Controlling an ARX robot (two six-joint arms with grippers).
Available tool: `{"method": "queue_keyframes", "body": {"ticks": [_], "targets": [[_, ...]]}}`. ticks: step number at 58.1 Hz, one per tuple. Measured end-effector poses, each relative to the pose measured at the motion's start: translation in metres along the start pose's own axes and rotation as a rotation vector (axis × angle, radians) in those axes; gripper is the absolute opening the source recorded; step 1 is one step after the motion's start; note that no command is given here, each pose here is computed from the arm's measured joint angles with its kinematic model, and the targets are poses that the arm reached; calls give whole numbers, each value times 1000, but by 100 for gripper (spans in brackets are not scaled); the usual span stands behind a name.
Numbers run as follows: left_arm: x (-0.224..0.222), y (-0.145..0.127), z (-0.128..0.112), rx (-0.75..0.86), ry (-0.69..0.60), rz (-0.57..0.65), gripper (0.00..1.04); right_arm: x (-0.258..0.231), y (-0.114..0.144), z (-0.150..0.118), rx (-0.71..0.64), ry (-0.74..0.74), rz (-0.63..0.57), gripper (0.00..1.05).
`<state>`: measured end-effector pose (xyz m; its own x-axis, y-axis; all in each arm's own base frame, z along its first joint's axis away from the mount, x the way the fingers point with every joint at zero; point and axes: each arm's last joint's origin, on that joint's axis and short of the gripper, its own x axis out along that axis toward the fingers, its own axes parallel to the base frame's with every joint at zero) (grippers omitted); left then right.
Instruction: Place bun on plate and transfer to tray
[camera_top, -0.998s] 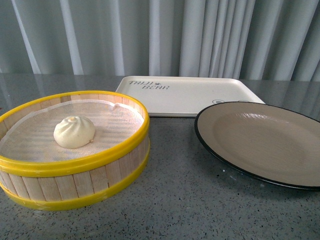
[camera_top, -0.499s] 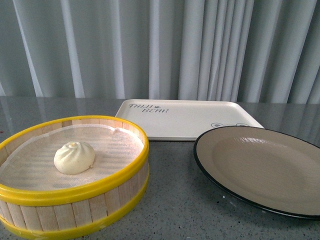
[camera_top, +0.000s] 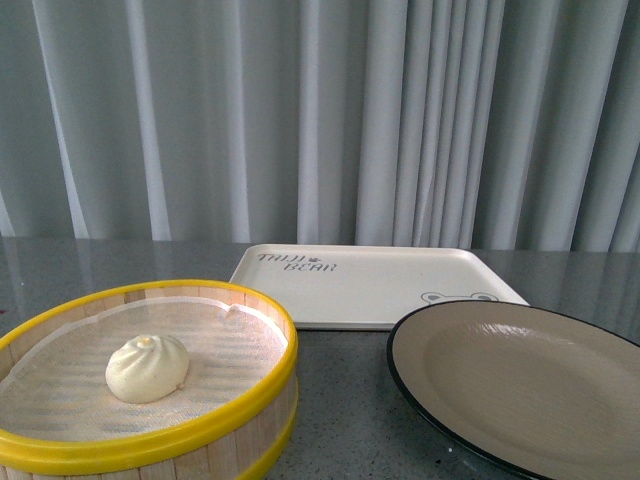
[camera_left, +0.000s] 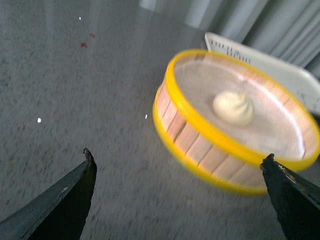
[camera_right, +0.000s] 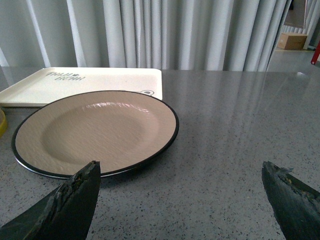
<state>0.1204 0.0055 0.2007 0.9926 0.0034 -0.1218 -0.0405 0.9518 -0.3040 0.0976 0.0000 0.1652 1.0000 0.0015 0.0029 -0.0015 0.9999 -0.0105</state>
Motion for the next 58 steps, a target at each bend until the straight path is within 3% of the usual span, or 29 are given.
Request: {"method": "queue_keyframes", "body": {"ticks": [9,16,28,36,46,58], "targets": [[27,-15,63,16,-103,-102,98,0,0,0,0,0,0,96],[55,-28,83,108,3,-158,98,0,0,0,0,0,0,96],[98,-65,90,277,272,-247,98,0,0,0,0,0,0,96],[122,-88,92,373,336,-233,98,0,0,0,0,0,0,96],[146,-116,76,482,430,-210,98,0,0,0,0,0,0,96],[168,-132,62,527,505,-171,98,0,0,0,0,0,0,96]]}}
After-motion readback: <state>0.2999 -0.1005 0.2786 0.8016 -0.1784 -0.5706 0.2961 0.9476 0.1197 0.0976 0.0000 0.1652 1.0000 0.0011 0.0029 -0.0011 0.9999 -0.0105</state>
